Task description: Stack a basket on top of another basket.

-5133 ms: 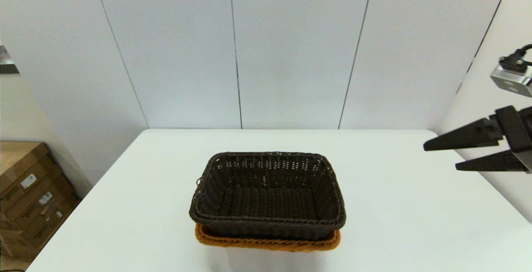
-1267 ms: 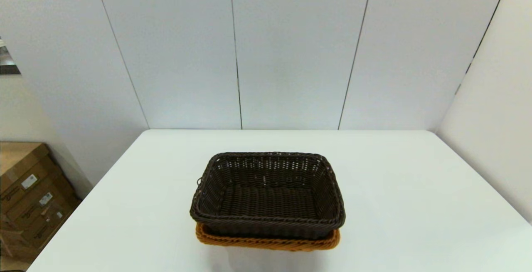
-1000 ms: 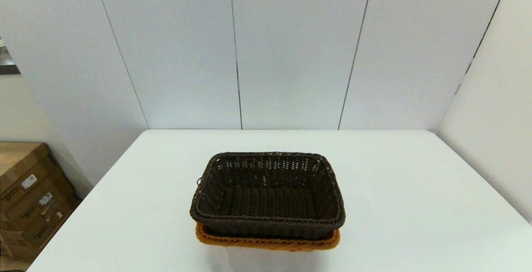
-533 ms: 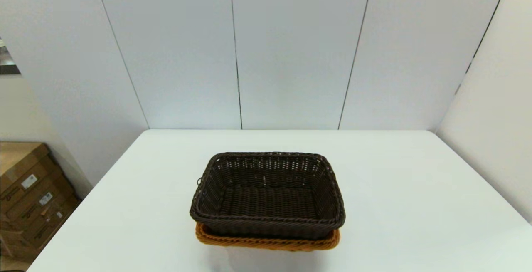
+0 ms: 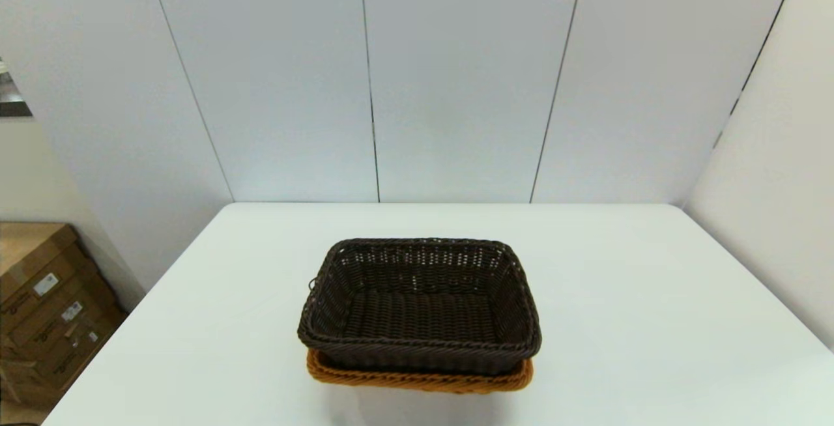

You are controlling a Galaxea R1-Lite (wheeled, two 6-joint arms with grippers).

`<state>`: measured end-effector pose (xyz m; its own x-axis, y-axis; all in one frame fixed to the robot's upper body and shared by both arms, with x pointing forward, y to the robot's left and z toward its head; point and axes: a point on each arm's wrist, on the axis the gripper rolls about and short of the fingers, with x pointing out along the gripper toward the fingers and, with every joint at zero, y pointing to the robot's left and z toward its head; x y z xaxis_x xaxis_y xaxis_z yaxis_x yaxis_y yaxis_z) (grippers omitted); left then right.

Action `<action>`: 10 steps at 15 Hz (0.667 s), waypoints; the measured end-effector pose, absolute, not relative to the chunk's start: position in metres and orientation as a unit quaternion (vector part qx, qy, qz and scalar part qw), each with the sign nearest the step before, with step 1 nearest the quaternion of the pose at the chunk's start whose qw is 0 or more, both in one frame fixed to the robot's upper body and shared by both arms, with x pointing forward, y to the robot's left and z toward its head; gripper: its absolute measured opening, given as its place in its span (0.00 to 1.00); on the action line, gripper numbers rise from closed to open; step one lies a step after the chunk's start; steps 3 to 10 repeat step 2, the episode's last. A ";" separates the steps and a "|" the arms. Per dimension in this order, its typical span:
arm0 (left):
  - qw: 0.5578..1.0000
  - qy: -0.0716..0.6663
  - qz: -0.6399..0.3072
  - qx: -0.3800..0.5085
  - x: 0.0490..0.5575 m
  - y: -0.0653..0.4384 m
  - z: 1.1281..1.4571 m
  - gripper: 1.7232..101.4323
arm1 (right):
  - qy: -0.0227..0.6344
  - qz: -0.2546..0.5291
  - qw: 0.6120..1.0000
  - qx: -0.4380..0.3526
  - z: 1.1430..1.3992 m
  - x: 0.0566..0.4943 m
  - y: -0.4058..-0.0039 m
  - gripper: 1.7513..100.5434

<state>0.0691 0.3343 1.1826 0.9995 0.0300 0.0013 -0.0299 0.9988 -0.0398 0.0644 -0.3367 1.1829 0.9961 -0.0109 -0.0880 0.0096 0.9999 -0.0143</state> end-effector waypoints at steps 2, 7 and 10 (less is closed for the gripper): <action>1.000 -0.001 0.015 -0.020 0.069 0.334 1.183 0.96 | 0.044 -0.005 0.999 -0.006 1.183 0.064 -0.337 0.97; 1.000 -0.001 0.015 -0.020 0.069 0.334 1.183 0.96 | 0.044 -0.005 0.999 -0.006 1.183 0.064 -0.337 0.97; 1.000 -0.001 0.015 -0.020 0.069 0.334 1.183 0.96 | 0.044 -0.005 0.999 -0.006 1.183 0.064 -0.337 0.97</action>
